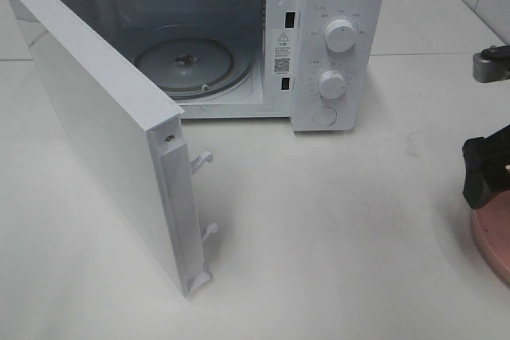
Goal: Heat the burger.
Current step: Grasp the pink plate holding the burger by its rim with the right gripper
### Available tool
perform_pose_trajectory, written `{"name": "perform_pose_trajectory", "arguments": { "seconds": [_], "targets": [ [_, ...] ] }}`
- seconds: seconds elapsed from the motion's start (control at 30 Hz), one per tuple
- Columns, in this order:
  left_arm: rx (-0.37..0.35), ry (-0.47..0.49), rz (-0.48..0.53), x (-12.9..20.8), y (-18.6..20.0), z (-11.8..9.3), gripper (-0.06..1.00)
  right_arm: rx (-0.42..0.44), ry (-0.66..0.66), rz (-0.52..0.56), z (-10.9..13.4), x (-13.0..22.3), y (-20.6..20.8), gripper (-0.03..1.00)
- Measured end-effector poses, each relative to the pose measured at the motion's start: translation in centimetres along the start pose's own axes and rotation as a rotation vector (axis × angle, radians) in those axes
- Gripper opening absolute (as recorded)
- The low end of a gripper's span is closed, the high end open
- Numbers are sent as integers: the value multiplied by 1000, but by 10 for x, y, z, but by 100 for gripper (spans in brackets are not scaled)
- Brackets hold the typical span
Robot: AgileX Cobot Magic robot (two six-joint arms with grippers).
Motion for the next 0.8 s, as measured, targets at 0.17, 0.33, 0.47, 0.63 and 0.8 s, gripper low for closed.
{"name": "perform_pose_trajectory", "arguments": {
  "seconds": [0.17,0.33,0.47,0.63,0.8],
  "targets": [
    [0,0,0,0,0,0,99,9,-3,50,2,-3,-19,98],
    [0,0,0,0,0,0,99,9,-5,66,6,-9,-38,96],
    [0,0,0,0,0,0,99,11,-2,79,7,-11,-47,95],
    [0,0,0,0,0,0,99,19,3,125,9,-11,-68,94],
    [0,0,0,0,0,0,99,23,8,145,10,-11,-79,93]
  ]
}}
Point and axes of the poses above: a point on each arm's last joint axis where the gripper is mounted, y pointing back along that axis away from the gripper, z along the wrist's bending axis when the last joint is at zero, x = y × z, the point moved 5 cm from there along -y, pointing out along that axis toward the gripper, and after that the axes turned 10 degrees about -y, right-handed, at the moved point
